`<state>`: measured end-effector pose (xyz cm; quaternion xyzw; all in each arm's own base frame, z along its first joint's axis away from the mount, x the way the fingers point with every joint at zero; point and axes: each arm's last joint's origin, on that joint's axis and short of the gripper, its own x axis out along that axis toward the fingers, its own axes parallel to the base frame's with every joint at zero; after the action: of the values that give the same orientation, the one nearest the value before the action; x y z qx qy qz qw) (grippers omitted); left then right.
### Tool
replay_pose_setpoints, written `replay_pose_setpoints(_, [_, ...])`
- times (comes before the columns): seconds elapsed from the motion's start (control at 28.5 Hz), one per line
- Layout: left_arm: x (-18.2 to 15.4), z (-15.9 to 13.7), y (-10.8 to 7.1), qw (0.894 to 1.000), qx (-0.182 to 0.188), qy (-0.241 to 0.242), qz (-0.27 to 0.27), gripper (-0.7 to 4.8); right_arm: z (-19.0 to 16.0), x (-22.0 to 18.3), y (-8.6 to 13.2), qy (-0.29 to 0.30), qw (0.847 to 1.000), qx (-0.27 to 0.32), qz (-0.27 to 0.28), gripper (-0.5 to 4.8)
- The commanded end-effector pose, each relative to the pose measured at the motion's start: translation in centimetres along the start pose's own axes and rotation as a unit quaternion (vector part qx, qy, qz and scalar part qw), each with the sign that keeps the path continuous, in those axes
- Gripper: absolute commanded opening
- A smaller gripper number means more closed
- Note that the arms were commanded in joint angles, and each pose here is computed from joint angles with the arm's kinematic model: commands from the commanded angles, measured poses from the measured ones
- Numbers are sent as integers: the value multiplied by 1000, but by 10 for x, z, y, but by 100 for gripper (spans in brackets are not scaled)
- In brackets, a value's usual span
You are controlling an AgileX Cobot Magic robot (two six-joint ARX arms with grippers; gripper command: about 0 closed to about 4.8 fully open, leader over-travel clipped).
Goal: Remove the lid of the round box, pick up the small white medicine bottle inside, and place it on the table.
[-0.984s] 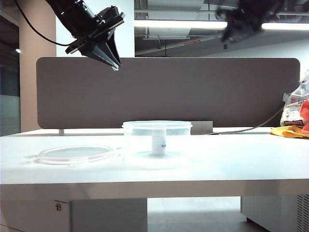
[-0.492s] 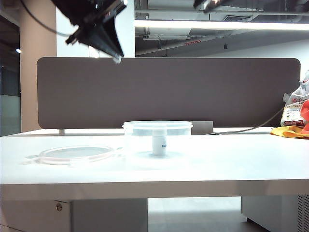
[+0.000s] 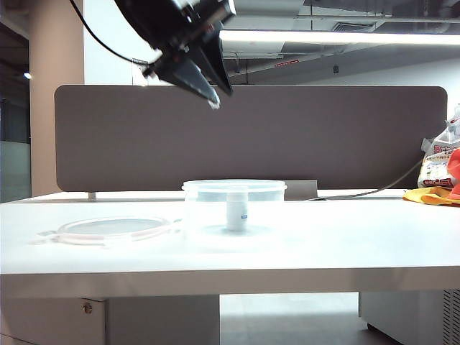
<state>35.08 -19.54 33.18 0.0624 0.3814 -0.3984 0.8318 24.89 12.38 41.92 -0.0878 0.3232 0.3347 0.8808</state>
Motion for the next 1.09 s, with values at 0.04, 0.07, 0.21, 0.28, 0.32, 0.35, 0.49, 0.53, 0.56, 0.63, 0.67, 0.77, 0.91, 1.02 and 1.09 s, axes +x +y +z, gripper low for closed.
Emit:
replay_pose_setpoints(0.04, [24, -3, 4, 1000, -6, 18, 25, 189, 1, -2, 0, -5, 1000, -3, -5, 147])
replay_pose_setpoints(0.07, [30, -5, 7, 999, -14, 24, 30, 228, 1, -3, 0, -4, 1000, -3, -6, 147])
replay_pose_setpoints(0.21, [54, -13, 16, 997, -44, 45, 33, 379, 0, -3, 0, 0, 1000, -3, -9, 147])
replay_pose_setpoints(0.28, [62, -16, 18, 997, -51, 54, 32, 386, 0, -2, 0, 0, 1000, -5, -11, 148])
replay_pose_setpoints(0.32, [65, -17, 19, 997, -52, 56, 33, 386, 0, -2, 0, -1, 1000, -5, -11, 147])
replay_pose_setpoints(0.35, [68, -18, 19, 997, -51, 57, 31, 386, 0, -2, 0, -2, 1000, -5, -11, 148])
replay_pose_setpoints(0.49, [77, -17, 17, 997, -44, 51, 28, 385, 0, -2, -1, -1, 1000, -5, -14, 148])
replay_pose_setpoints(0.53, [80, -16, 13, 998, -39, 48, 27, 383, 0, -2, -1, 0, 1000, -5, -16, 147])
replay_pose_setpoints(0.56, [82, -16, 12, 998, -36, 44, 25, 378, 0, -2, -1, 0, 1000, -5, -16, 148])
replay_pose_setpoints(0.63, [86, -15, 10, 998, -31, 39, 25, 371, 0, -2, -1, 0, 1000, -5, -16, 148])
replay_pose_setpoints(0.67, [88, -15, 8, 998, -29, 39, 33, 371, 0, -2, -1, 0, 1000, -5, -16, 148])
replay_pose_setpoints(0.77, [93, -16, 8, 997, -26, 43, 53, 371, 0, -2, -1, 1, 1000, -5, -16, 148])
replay_pose_setpoints(0.91, [100, -18, 9, 997, -25, 43, 57, 371, 0, -2, -1, 3, 1000, -4, -16, 148])
replay_pose_setpoints(1.02, [102, -19, 10, 997, -25, 46, 62, 371, -1, -2, -1, 5, 1000, -4, -15, 148])
replay_pose_setpoints(1.09, [104, -20, 11, 997, -25, 46, 63, 360, -1, -2, -1, 6, 1000, -3, -15, 148])
